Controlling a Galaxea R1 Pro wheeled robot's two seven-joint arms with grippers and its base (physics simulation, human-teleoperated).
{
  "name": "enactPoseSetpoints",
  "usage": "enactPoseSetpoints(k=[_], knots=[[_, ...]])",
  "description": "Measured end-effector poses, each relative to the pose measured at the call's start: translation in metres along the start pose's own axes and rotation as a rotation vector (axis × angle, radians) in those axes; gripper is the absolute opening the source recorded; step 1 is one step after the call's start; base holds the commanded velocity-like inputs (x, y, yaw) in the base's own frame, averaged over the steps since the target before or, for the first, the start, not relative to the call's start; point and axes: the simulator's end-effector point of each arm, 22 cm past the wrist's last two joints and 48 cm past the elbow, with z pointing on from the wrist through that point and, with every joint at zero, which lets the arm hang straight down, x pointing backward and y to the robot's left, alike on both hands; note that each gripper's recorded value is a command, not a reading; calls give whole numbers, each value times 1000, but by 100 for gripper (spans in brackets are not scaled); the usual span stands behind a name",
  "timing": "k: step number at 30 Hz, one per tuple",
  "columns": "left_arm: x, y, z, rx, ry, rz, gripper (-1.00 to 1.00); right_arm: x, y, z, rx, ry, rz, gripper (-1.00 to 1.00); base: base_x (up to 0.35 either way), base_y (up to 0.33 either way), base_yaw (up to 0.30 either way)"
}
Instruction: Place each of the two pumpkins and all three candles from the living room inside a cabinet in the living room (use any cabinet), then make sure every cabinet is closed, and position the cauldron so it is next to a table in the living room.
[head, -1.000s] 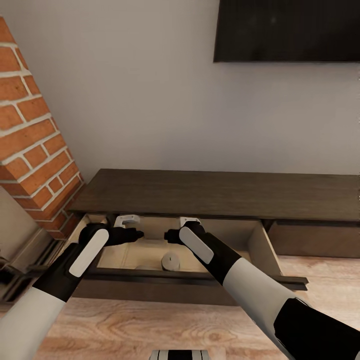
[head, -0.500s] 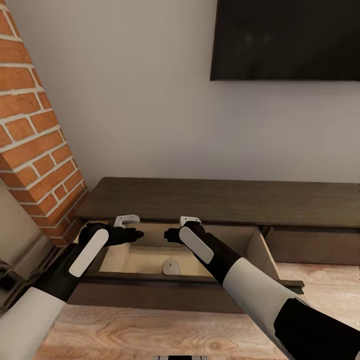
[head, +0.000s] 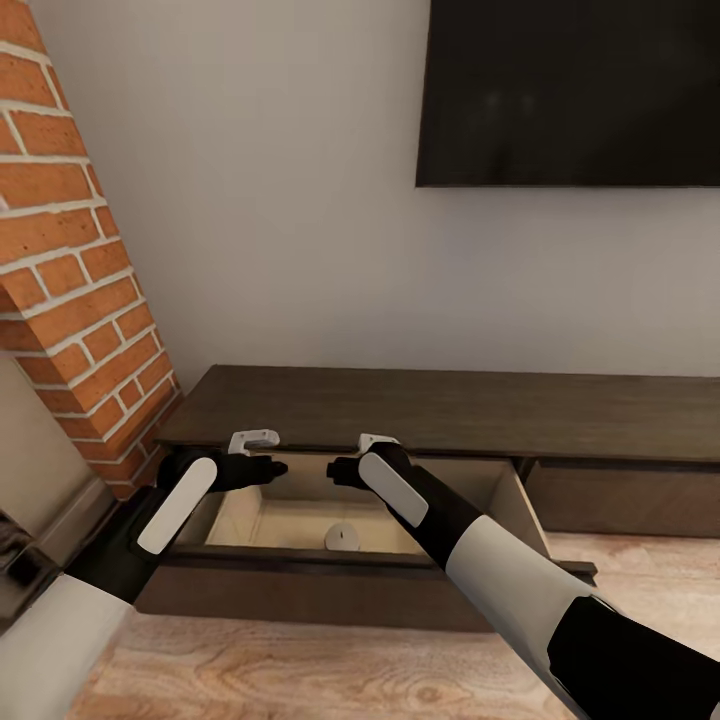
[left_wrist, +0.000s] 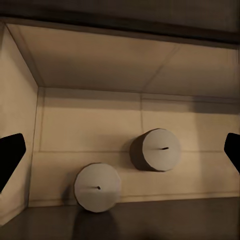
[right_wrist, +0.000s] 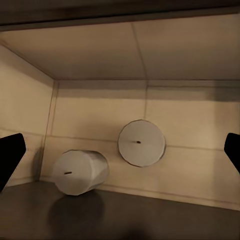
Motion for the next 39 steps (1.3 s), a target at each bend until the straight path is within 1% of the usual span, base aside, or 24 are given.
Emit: enactPoseSetpoints(k=[4,10,39], knots=[[-8,-2,-6,0,-1,0,100,-7,2,-6,-2,2,3,100,-2,0,-105],[-22,-5,-16,4,-8,-1,100,-18,6,-15,-3,1,3,100,-84,47,-229],[-80,-20,-64,8,-26,5,100,-71,22,-65,-3,-13,1,100,-237,172,-272]])
